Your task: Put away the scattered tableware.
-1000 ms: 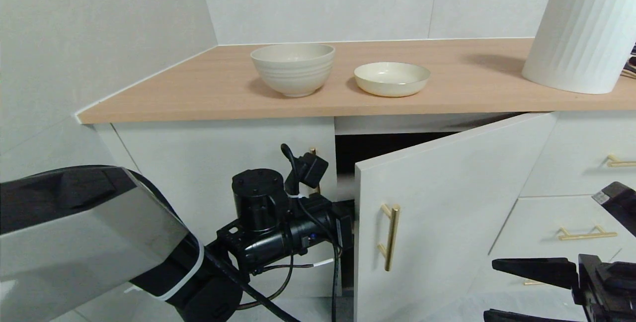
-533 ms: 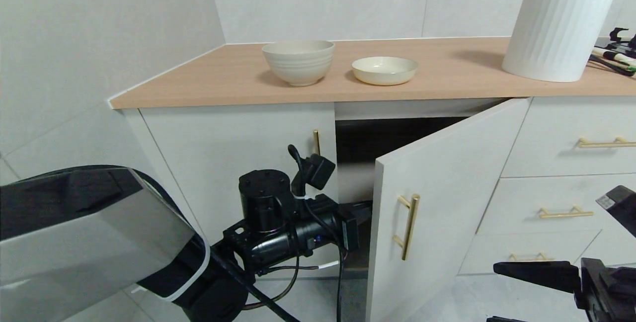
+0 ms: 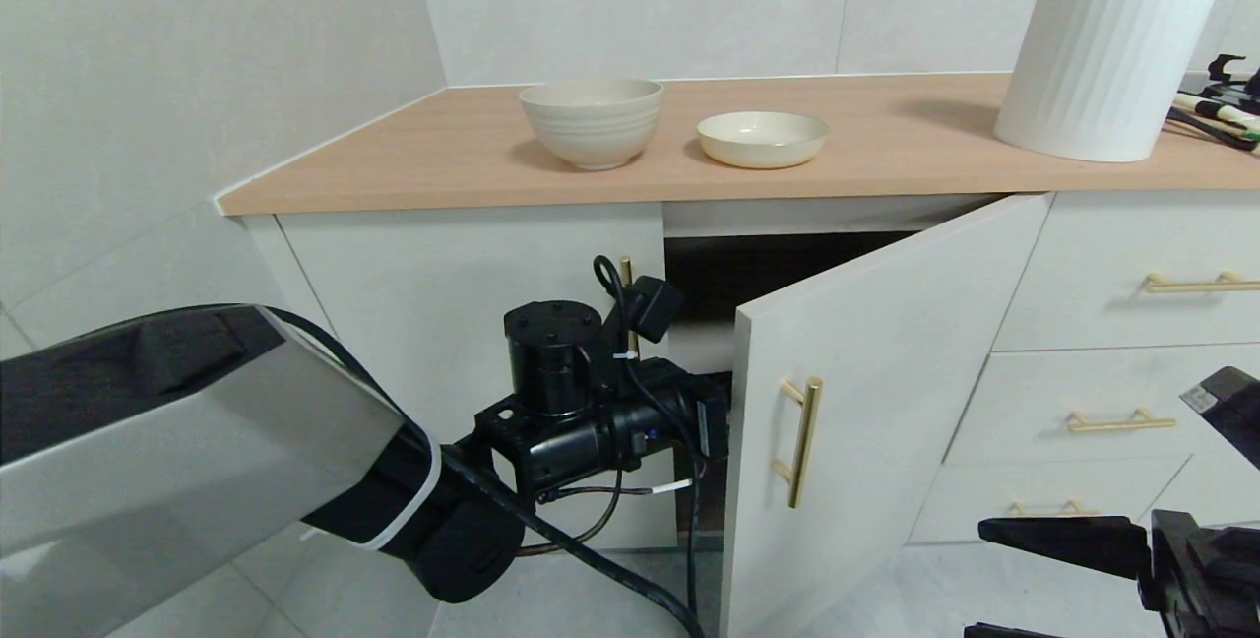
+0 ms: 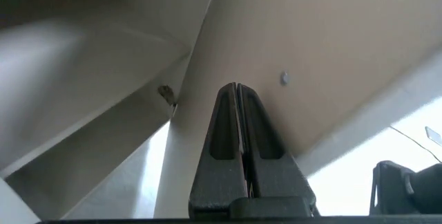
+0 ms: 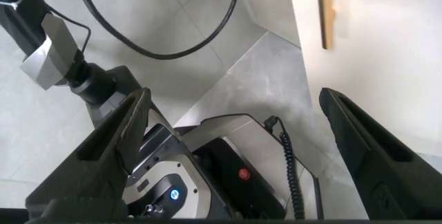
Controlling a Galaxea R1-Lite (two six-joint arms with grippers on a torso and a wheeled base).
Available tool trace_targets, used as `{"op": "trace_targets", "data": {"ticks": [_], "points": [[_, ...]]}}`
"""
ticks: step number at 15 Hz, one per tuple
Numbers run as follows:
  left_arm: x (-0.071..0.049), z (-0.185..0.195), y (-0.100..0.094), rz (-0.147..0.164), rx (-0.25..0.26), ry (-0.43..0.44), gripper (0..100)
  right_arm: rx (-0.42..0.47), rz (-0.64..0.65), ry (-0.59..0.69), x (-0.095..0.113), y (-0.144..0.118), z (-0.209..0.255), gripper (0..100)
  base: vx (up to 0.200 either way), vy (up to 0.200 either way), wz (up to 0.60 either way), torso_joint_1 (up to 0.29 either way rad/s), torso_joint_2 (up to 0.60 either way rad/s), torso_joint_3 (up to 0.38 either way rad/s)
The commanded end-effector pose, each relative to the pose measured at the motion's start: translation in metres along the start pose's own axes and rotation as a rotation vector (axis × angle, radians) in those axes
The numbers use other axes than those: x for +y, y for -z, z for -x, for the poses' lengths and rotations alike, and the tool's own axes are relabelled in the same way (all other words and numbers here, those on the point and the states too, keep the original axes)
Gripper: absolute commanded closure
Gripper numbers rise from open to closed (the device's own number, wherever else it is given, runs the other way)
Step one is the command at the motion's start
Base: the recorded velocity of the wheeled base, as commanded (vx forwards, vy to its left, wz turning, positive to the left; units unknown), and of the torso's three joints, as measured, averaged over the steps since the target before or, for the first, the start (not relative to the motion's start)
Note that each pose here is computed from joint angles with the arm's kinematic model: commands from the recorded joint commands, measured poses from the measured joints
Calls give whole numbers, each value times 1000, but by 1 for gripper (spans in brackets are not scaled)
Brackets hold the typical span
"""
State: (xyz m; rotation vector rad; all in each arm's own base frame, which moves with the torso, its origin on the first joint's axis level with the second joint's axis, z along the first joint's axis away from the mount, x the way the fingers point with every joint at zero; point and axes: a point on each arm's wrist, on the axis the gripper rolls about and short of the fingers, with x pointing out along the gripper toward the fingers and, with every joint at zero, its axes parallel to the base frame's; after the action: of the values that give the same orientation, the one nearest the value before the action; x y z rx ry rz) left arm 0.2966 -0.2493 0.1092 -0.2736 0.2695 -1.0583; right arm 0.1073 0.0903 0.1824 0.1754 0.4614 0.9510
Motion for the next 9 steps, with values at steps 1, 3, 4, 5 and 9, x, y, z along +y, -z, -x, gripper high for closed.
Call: {"op": "trace_targets", "data": {"ticks": [1,3,4,5,9], "points": [[0,-5,3,1,5,6,100,2,0,0,0,0,0,0,-200,0,0,7,2,-2],[0,-5,1,-2,-1,7,100,-4,2,-2,1,0,1,0,-200,0,0,5,7,-5],[-1,-6,1,-3,-3,9,100,-4,2,-2,1,0,1,0,0,0,0,0,0,0],[-1,-7,0,-5,-7,10,100,-4,2,-2,1,0,1,0,0,0,0,0,0,0],[-5,-14,2,-5,0,21,100,-5,3,-4,1,0,1,0,0,0,0,0,0,0]]}}
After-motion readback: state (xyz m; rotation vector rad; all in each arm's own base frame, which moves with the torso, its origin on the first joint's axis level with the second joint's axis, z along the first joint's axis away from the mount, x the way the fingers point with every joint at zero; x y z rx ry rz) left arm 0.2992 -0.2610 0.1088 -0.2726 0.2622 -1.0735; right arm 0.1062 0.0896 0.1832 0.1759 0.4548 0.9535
